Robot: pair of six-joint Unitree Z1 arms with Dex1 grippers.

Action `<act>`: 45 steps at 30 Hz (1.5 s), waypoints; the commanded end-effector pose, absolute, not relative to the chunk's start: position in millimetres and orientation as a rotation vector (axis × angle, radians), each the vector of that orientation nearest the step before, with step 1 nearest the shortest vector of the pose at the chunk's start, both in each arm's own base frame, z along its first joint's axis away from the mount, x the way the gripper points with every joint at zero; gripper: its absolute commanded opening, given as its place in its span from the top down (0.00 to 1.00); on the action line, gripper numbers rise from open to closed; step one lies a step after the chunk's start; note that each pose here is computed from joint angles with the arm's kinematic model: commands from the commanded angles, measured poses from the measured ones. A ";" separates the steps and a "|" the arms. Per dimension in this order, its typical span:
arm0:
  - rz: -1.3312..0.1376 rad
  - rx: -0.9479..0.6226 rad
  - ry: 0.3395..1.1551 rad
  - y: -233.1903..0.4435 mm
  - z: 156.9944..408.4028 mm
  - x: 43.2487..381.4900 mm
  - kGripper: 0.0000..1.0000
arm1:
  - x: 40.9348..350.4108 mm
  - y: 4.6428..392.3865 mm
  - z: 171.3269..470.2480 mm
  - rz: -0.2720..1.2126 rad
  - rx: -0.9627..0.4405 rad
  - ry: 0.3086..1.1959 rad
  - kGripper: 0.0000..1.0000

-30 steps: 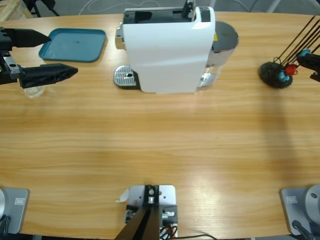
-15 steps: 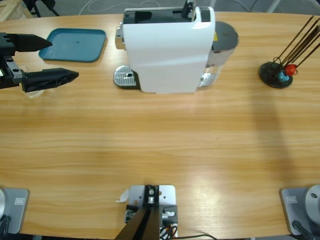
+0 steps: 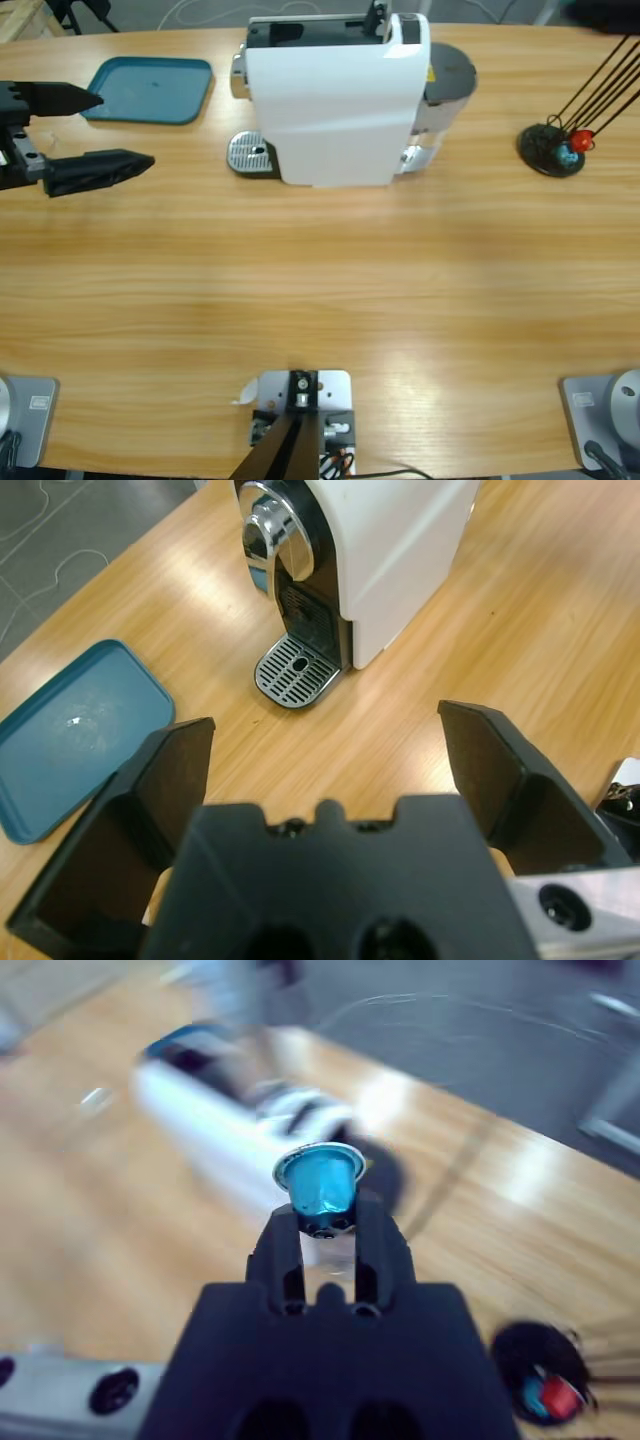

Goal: Pour coffee

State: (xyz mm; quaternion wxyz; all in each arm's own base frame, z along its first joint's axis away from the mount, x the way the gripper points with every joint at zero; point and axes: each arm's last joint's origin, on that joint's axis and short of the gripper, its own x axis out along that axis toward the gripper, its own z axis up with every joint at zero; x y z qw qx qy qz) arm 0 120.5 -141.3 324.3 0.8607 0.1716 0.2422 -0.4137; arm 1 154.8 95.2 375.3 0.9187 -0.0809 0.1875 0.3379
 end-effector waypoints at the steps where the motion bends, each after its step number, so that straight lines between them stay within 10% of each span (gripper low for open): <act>1: -0.881 0.430 0.649 -118.8 332.9 99.5 0.03 | 186.1 194.3 408.5 1.103 -0.545 0.451 0.98; 15: -0.850 0.299 0.596 -90.4 339.2 96.1 0.03 | 275.1 321.4 401.6 1.178 -0.626 0.448 0.98; 45: -0.823 0.255 0.588 -89.2 315.8 99.1 0.00 | 317.3 299.8 341.0 1.052 -0.641 0.631 0.98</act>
